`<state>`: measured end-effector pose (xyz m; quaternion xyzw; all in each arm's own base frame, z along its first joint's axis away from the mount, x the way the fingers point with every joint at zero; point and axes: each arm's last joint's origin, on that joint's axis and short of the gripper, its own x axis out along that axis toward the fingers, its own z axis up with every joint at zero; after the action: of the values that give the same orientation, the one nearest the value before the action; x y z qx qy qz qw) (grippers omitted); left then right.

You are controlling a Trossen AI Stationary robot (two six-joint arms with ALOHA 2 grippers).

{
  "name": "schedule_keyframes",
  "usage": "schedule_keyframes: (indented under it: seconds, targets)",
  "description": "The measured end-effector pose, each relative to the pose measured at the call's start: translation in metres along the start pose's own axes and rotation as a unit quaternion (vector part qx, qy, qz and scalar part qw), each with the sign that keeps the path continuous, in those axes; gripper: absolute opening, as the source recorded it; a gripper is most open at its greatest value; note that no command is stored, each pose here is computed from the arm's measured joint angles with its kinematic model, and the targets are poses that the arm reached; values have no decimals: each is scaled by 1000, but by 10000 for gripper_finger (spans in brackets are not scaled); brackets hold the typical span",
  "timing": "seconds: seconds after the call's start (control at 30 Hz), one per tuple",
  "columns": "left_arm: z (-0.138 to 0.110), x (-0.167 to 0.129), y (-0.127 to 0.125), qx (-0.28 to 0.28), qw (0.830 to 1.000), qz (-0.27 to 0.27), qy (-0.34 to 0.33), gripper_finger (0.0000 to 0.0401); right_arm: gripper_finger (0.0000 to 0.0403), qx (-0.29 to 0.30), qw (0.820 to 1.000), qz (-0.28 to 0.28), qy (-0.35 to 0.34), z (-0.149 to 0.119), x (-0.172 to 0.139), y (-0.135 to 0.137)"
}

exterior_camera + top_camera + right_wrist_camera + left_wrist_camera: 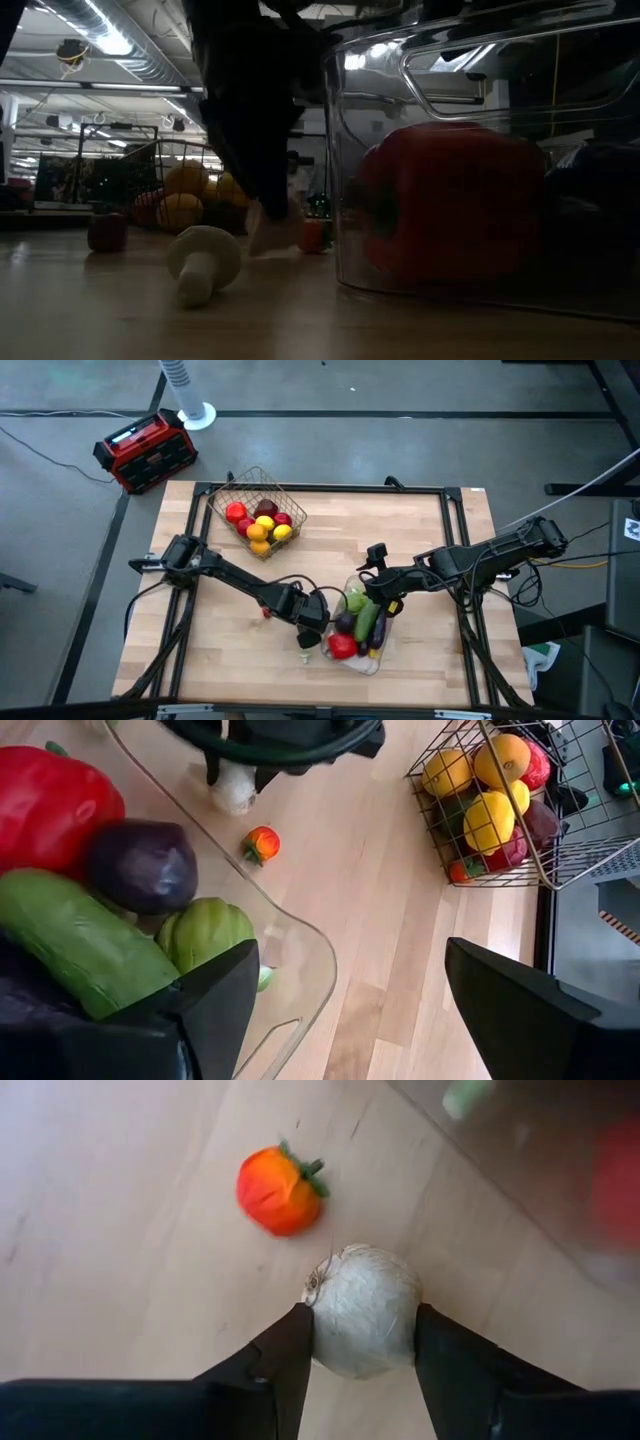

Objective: Sort produce into baskets
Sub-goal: Put the white garlic into the transparent bin

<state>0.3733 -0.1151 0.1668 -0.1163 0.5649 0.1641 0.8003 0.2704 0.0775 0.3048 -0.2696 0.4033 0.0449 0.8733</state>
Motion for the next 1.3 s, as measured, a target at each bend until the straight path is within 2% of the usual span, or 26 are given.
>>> schedule_keyframes:
  seconds: [0.3,0.5,0.63,0.87,1.0,1.17,1.3]
  targets:
    - [11,-39,14,-16,999,-25,-36,157,317,0,1000,0,0,0,0,0]
    - [31,-63,26,-49,991,-69,-105,163,317,0,1000,0,-1,0,0,0]
    - [48,-69,26,-47,978,-106,-172,166,317,0,1000,0,-1,0,0,0]
    - [68,-69,21,18,955,-131,-267,168,317,7,1000,0,0,0,-1,0]
    - [73,-65,23,30,952,-123,-279,168,317,30,999,6,-11,-6,-19,-5]
    - [77,-50,28,31,957,-106,-269,169,317,73,997,11,-27,-23,-48,-10]
    - [81,-39,33,41,960,-98,-261,169,317,100,992,1,-74,-43,-58,-8]
